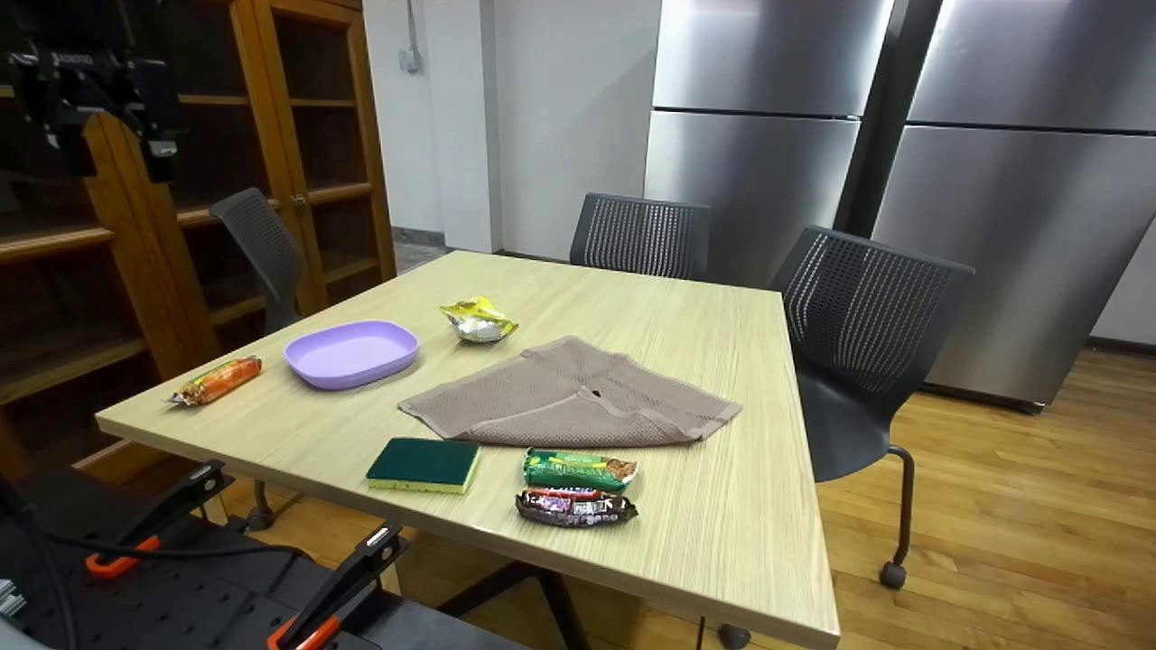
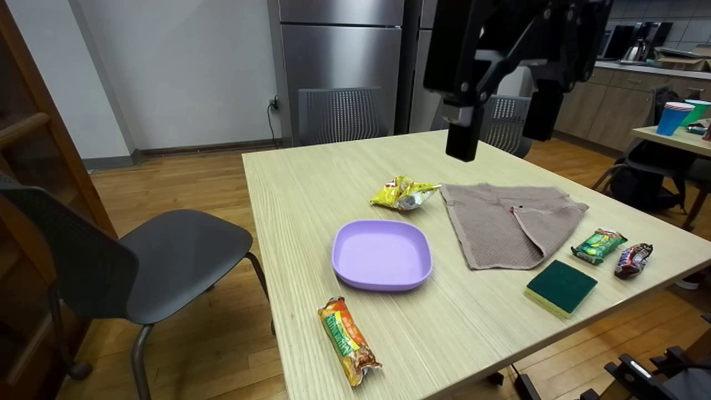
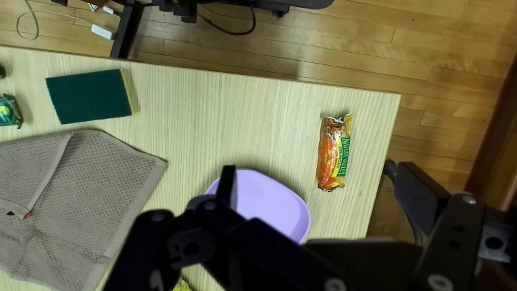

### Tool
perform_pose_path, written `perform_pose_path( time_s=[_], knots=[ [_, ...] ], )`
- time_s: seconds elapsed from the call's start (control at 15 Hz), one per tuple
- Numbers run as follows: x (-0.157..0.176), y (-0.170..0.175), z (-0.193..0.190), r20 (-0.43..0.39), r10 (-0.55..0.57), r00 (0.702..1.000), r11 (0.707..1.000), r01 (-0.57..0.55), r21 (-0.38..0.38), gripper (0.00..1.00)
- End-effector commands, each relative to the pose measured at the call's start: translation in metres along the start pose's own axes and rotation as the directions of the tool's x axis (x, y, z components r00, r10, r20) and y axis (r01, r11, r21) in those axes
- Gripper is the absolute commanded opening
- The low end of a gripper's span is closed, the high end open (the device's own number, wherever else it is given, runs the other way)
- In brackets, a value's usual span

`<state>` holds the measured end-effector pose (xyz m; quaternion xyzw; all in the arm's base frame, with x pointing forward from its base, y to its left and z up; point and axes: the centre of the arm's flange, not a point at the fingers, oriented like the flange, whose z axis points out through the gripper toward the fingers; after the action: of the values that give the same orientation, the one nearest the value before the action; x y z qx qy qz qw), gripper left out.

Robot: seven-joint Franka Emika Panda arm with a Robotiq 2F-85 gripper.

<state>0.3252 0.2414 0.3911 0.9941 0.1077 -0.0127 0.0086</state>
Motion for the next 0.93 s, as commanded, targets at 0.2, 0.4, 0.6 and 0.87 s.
perform_pose_path(
  time_s=[0.2,0.4,0.6,0.87],
  knots=[
    [0.022,-0.006,0.024,0.024,-0.065,0.998,0.998,0.065,-0.024,1.00],
    [0.030,-0.010,0.037,0.033,-0.085,0.996,0.996,0.085,-0.010,1.00],
    [0.038,-0.015,0.047,0.044,-0.099,0.994,0.995,0.099,0.000,1.00],
    [0.048,-0.028,0.063,0.083,-0.130,0.988,0.991,0.130,0.011,1.00]
  ],
)
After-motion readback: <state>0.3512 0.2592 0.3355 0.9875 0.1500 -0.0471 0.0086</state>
